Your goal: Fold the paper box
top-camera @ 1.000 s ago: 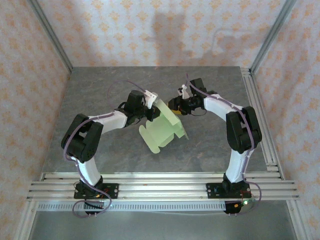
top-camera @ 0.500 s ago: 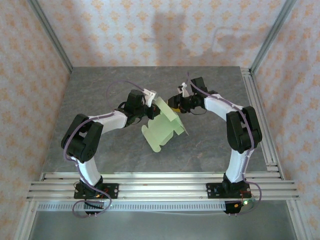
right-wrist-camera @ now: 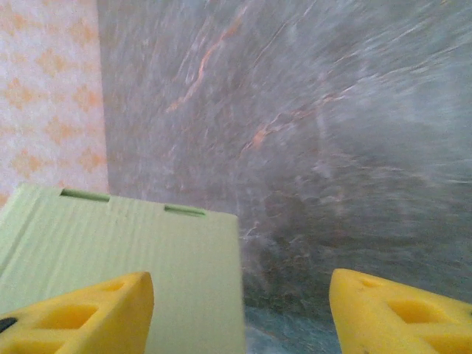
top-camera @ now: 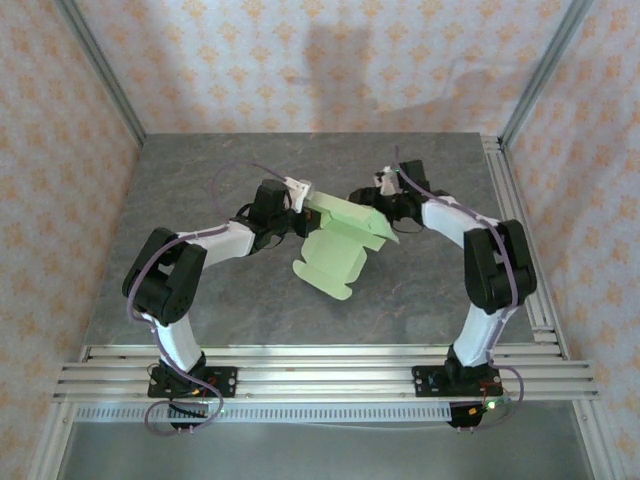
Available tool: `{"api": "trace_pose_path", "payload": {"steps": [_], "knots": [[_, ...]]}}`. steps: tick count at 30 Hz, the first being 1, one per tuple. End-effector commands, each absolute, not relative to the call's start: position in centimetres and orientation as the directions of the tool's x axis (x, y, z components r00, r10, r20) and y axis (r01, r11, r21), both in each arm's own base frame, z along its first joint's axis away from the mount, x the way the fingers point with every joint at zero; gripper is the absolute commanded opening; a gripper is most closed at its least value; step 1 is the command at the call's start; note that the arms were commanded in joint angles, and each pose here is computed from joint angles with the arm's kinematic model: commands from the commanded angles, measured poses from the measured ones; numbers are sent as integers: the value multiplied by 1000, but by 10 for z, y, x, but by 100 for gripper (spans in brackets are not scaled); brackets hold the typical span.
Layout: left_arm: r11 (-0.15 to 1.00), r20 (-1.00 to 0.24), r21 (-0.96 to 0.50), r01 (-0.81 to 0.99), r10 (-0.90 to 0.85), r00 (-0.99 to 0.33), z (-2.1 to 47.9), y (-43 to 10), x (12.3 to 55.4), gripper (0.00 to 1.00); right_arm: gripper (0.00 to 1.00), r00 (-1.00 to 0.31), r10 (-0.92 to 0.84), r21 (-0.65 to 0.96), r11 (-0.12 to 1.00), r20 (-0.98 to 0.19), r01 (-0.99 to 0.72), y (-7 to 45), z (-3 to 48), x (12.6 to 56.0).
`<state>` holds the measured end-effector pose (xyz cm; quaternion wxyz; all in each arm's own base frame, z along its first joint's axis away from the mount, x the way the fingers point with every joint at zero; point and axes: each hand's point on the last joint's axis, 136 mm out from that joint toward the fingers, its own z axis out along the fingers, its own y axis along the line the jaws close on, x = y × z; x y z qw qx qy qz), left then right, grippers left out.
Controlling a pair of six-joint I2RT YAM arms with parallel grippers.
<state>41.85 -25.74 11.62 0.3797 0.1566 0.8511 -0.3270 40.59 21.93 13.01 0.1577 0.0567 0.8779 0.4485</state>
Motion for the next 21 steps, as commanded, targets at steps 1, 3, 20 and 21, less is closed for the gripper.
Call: {"api": "trace_pose_path", "payload": {"steps": [1,3,20,21], "knots": [[728,-784,-506,461,-166,-599,154,-251,440,0,66,-824,446,806,592,-349,-21,173,178,435],[705,-779,-550,448,-239,-580,164,-251,442,0,66,-775,524,795,604,-353,47,146,182,437],[413,-555,-831,373,-583,-594,240,-260,462,0,67,-732,551,897,398,-401,-193,148,281,384],[405,-550,-835,372,-585,-597,242,-261,462,0,67,-736,539,896,389,-409,-213,152,285,381]]}}
